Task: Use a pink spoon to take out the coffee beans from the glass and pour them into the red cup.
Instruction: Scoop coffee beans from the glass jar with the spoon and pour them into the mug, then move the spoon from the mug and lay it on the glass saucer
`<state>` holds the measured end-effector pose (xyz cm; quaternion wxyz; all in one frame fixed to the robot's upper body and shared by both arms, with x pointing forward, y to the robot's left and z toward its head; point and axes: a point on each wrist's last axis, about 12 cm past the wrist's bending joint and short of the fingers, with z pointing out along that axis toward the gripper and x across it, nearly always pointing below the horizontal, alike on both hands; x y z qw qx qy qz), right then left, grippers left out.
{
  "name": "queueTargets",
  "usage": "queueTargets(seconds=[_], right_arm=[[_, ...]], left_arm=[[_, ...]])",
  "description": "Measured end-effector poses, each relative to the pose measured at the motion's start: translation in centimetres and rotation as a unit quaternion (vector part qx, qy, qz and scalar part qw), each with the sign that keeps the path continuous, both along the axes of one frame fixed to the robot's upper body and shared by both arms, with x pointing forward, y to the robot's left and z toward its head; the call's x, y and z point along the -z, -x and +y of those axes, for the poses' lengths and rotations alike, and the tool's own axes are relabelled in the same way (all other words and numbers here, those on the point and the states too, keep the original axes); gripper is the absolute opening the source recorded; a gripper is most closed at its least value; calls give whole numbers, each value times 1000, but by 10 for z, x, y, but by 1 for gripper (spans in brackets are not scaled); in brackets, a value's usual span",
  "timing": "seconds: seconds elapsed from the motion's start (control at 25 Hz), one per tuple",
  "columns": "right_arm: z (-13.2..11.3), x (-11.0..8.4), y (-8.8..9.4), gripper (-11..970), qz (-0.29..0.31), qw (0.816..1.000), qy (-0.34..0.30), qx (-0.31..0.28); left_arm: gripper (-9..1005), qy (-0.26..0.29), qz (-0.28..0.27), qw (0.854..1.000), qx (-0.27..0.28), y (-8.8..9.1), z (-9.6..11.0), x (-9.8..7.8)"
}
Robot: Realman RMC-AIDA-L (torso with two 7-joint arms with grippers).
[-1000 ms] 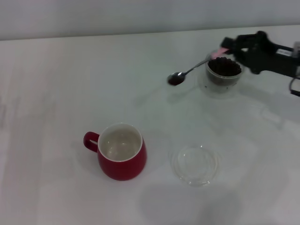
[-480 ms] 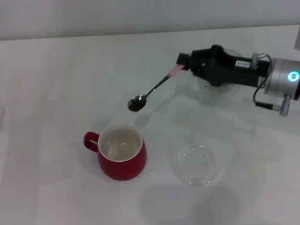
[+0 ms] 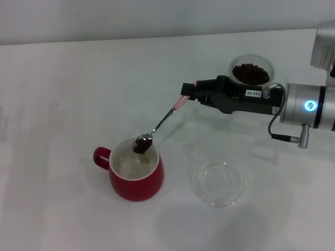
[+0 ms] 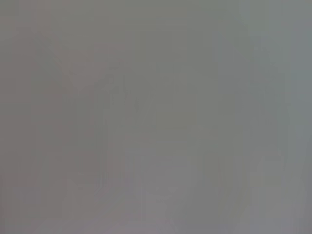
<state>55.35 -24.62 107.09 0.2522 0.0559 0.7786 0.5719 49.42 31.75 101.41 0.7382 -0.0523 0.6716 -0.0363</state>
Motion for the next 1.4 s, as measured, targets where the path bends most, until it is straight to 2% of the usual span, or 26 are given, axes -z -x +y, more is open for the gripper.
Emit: queueTargets(seconds=[0.32, 0.52, 0.68, 0.92, 1.04, 1.16, 1.4], right_arm=[[11, -5, 2, 146, -84, 996, 4, -26], [25, -5, 4, 146, -134, 989, 32, -58], [32, -3, 2, 146, -159, 984, 55, -58], [30, -7, 3, 146, -228, 967, 86, -76], [27, -10, 4, 145, -247, 962, 90, -78], [19, -15, 8, 145, -250, 963, 67, -72], [-22, -29, 28, 145, -262, 965, -15, -22]], left_arm=[[758, -3, -2, 1000, 0, -2, 1, -1], [756, -3, -4, 1000, 1, -4, 1, -3], [758, -3, -5, 1000, 1, -5, 1, -3], [757, -4, -5, 1000, 0, -5, 1, -3], [757, -5, -5, 1000, 1, -6, 1, -4], [757, -5, -7, 1000, 3, -8, 0, -5], [756, -9, -7, 1000, 1, -8, 2, -5]])
